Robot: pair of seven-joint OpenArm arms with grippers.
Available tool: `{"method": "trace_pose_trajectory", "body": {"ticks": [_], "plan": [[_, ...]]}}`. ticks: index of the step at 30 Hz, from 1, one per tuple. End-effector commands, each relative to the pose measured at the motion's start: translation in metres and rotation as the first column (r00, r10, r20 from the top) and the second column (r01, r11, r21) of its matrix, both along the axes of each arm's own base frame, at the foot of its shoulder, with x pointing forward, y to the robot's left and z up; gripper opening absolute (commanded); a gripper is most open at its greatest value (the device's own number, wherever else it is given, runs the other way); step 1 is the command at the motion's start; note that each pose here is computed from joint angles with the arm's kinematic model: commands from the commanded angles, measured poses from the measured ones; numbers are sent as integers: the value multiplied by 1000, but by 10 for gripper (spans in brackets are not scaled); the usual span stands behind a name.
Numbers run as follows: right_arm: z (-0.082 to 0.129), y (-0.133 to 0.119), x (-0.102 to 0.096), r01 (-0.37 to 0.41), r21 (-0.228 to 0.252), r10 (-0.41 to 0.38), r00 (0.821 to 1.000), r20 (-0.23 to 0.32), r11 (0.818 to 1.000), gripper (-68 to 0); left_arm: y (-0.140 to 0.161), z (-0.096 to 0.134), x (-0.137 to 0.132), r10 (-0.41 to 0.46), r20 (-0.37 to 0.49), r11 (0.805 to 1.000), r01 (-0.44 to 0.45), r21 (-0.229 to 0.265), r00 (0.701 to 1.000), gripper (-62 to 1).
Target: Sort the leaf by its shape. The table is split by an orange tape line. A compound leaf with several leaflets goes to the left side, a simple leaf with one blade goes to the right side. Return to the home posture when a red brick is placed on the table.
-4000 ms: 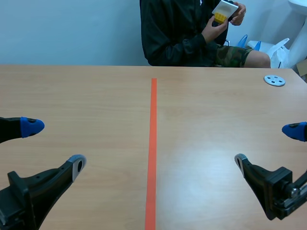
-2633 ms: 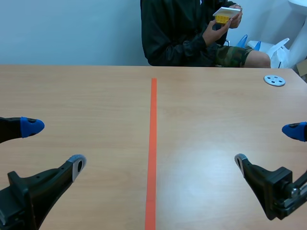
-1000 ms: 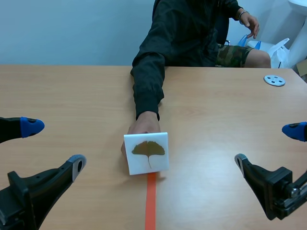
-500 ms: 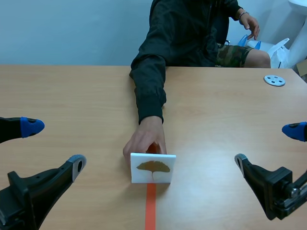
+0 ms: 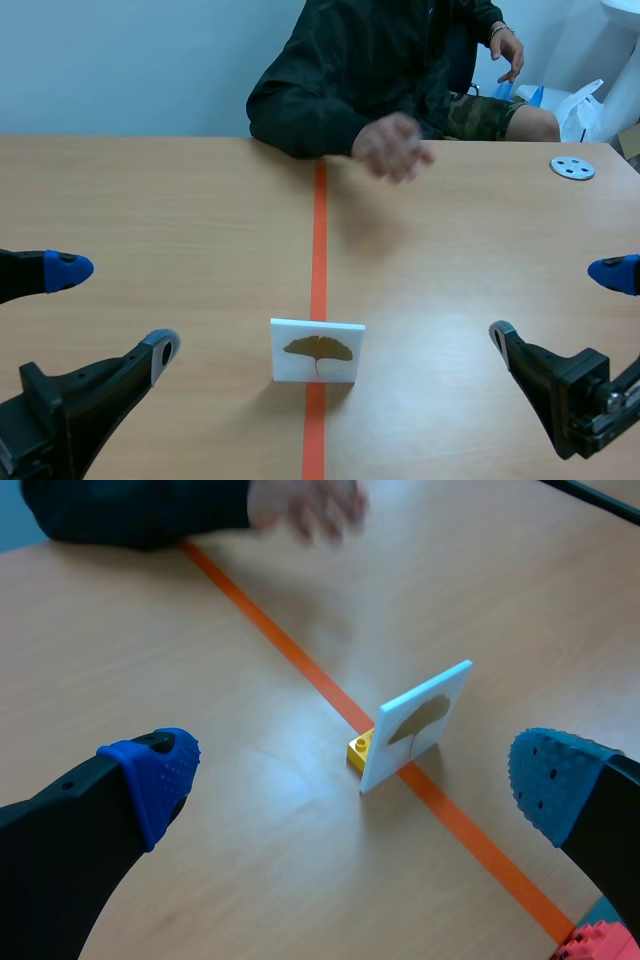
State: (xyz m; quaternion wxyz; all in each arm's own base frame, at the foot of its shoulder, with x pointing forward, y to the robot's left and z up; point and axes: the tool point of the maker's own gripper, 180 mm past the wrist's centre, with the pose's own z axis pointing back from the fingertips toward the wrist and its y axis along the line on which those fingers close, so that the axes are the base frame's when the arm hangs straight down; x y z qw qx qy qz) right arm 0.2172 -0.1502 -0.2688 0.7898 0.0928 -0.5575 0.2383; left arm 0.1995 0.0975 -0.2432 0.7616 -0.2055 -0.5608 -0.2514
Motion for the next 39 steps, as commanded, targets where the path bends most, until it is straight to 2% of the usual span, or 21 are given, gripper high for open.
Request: {"method": "trace_pose_trajectory", "body": {"ticks": [1, 8, 15, 20, 28, 32, 36, 39], "plan": [[11, 4, 5, -9, 12, 8, 999, 40, 1000, 4, -2, 6, 2, -2, 13, 1000, 3, -7, 1000, 14], [11, 4, 5, -8, 12, 8, 999, 39, 1000, 4, -1, -5, 1, -17, -35, 999, 19, 43, 999, 14], [11, 4, 5, -8, 12, 8, 999, 40, 1000, 4, -5, 4, 14, -31, 7, 998, 31, 48, 999, 14], [11, 4, 5, -8, 12, 8, 999, 40, 1000, 4, -11, -3, 20, -54, -16, 996, 55, 70, 998, 14], [11, 4, 5, -8, 12, 8, 999, 39, 1000, 4, -20, -35, 23, -103, -86, 993, 108, 53, 991, 14], [11, 4, 5, -8, 12, 8, 999, 39, 1000, 4, -25, -56, 28, -125, -105, 989, 133, 66, 987, 14], [11, 4, 5, -8, 12, 8, 999, 40, 1000, 4, -36, -74, 32, -163, -123, 985, 168, 32, 979, 14], [12, 3, 8, -7, 8, 7, 999, 45, 1000, 4, -44, -90, 33, -194, -129, 977, 203, 62, 973, 14]]}}
